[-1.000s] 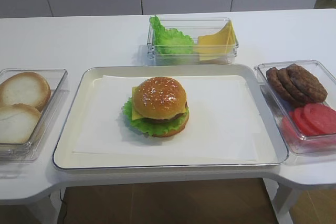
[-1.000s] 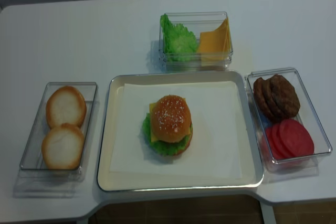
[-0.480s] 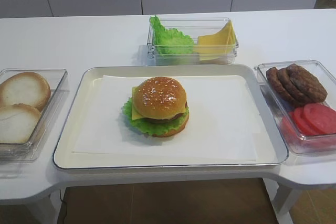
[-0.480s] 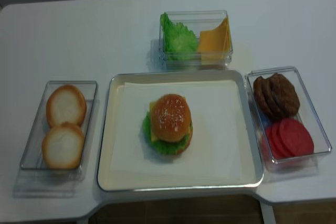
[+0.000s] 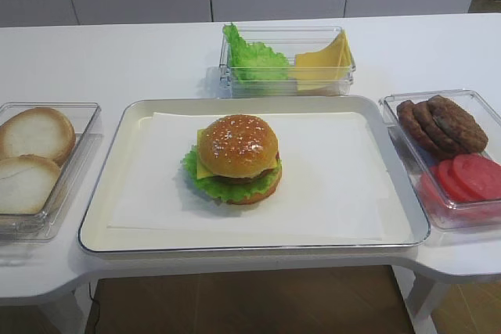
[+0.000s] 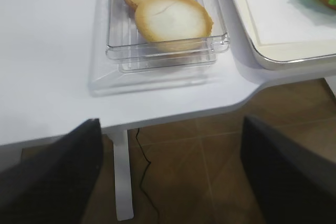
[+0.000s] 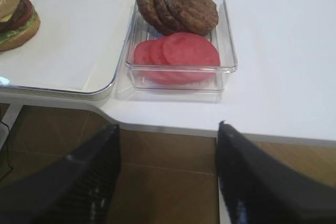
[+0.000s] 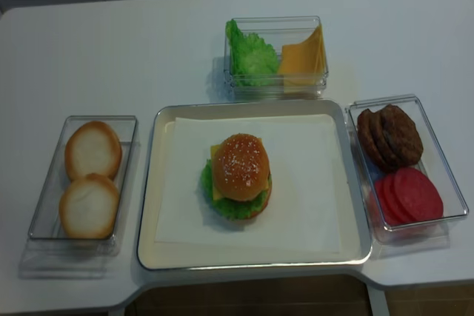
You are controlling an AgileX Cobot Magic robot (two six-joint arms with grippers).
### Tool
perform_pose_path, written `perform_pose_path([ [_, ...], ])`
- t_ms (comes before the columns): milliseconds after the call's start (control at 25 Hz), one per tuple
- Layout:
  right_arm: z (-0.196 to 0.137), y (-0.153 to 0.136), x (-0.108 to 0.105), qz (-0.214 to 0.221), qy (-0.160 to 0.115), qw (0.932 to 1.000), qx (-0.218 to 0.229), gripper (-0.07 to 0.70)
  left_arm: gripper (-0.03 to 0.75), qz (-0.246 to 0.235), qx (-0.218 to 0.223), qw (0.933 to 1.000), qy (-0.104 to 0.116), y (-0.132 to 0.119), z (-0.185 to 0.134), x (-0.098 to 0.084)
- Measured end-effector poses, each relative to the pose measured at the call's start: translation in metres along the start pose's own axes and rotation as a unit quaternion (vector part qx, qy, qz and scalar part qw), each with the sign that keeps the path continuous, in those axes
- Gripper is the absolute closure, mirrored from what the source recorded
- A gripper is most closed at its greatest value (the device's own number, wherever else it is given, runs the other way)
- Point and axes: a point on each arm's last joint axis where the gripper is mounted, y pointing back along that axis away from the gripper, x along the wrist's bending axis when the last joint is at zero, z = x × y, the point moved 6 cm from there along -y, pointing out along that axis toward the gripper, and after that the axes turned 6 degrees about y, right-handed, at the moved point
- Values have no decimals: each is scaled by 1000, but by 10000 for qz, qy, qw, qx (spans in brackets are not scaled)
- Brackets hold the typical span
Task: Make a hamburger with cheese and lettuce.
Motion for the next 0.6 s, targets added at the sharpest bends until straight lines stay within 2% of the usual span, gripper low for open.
perform_pose_path([
  [160, 0, 0, 0, 0, 0, 10000, 0, 186, 111, -61, -54, 9999, -118, -3, 1, -2],
  [600, 0, 0, 0, 0, 0, 10000, 0, 186, 111, -129, -63, 9999, -93, -6, 0, -4],
])
